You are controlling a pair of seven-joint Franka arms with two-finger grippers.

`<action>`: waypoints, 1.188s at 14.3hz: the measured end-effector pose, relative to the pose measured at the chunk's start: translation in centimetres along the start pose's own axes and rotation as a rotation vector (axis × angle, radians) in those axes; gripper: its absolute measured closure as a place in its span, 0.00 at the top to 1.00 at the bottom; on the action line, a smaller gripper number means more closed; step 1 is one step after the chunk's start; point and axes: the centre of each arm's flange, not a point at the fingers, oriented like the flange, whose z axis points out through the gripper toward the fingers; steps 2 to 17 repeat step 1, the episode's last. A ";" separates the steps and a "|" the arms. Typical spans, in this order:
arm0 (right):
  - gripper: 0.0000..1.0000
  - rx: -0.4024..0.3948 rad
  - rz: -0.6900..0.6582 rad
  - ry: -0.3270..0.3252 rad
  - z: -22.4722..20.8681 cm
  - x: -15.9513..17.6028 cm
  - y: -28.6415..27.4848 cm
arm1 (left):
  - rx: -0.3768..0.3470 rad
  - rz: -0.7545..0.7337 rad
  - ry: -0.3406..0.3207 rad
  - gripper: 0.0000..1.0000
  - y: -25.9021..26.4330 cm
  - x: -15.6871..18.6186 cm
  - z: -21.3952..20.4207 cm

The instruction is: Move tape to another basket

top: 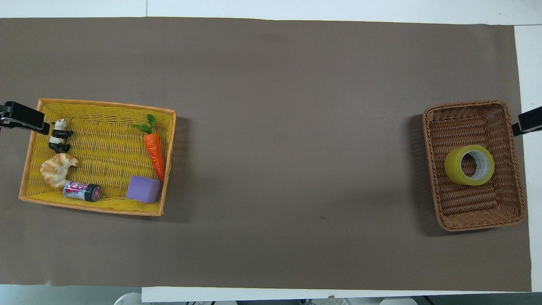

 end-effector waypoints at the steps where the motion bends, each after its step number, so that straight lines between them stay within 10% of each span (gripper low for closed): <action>1: 1.00 0.001 0.003 -0.005 0.0 -0.1 0.2 | 0.000 0.000 0.000 1.00 0.0 0.0 0.0; 17: 1.00 0.001 0.003 -0.005 0.0 -0.1 0.2 | 0.000 0.000 0.000 1.00 0.0 0.0 0.0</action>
